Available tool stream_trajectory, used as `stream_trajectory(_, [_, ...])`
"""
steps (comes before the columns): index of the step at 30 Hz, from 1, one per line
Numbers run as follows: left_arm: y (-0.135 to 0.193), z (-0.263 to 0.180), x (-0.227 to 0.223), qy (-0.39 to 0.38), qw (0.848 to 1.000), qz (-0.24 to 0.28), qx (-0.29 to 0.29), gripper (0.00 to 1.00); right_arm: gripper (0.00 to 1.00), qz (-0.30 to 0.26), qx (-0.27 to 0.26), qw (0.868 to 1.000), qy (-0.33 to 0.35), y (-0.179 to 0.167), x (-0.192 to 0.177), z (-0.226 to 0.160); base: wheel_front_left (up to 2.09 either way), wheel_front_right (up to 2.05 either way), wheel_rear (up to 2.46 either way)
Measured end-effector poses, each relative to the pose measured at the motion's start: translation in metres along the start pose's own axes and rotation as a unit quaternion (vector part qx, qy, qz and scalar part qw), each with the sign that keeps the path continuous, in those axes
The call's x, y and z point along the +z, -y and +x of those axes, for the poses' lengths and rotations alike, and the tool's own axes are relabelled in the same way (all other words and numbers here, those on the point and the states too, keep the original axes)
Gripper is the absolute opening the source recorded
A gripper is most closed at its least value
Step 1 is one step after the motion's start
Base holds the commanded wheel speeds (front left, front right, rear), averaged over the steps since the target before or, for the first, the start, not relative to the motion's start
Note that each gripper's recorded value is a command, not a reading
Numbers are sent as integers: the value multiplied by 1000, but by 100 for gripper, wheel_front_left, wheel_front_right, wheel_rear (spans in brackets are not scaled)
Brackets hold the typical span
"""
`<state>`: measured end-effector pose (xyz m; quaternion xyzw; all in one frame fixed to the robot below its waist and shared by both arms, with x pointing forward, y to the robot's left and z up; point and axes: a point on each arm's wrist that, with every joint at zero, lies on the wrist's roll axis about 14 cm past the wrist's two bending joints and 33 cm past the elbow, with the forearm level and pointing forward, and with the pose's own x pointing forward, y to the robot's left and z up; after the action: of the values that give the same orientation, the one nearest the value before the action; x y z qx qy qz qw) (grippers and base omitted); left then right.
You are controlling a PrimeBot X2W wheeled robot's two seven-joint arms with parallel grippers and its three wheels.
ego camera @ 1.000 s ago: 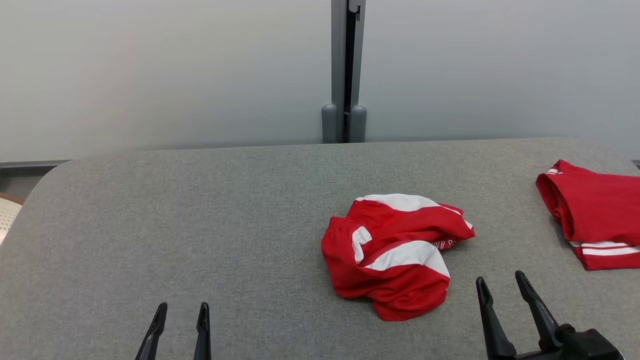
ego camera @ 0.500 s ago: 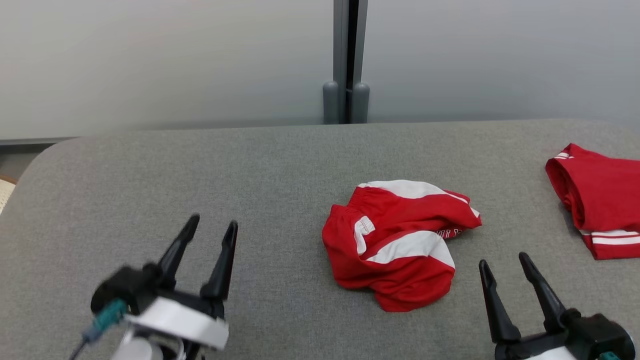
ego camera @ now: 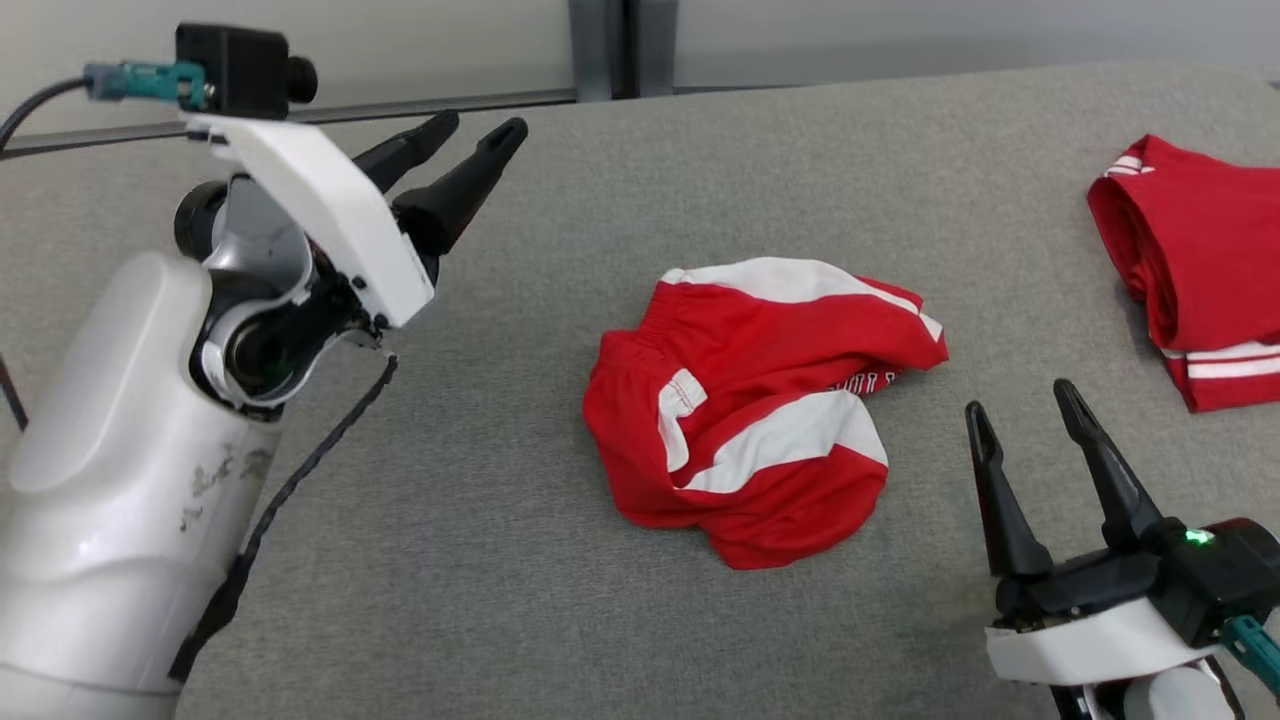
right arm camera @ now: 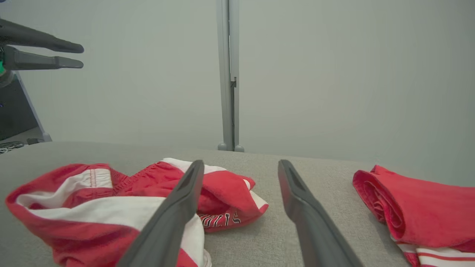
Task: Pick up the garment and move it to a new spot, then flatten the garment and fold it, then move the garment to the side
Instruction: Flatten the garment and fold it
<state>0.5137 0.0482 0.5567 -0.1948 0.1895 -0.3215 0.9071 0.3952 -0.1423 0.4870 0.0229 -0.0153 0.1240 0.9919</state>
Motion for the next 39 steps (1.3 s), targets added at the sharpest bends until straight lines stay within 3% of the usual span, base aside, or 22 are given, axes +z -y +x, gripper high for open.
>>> stream_trajectory(6, [-18,49,-54,-143,988,-67,-2,100,100,-1,-21,1000,-12,14,-11,11,0,0,0])
stream_trajectory(12, [-8,77,-110,-254,954,-155,-44,100,100,-6,-51,998,-22,33,-19,12,0,0,0])
stream_trajectory(23, [-2,85,-153,-359,913,-182,-70,100,100,-17,-86,996,-32,55,-23,4,0,0,0])
stream_trajectory(35, [9,90,-160,-376,901,-194,-93,100,100,-13,-95,995,-37,59,-27,5,0,0,0])
stream_trajectory(36, [9,90,-161,-380,901,-188,-92,93,100,-13,-95,995,-36,59,-27,7,0,0,0])
stream_trajectory(37, [8,91,-162,-379,902,-183,-93,73,100,-13,-95,995,-35,59,-27,8,0,0,0])
stream_trajectory(38, [8,94,-160,-371,906,-182,-95,48,100,-13,-95,995,-35,59,-27,9,0,0,0])
stream_trajectory(39, [9,96,-159,-367,907,-181,-98,12,100,-12,-95,995,-35,59,-27,9,0,0,0])
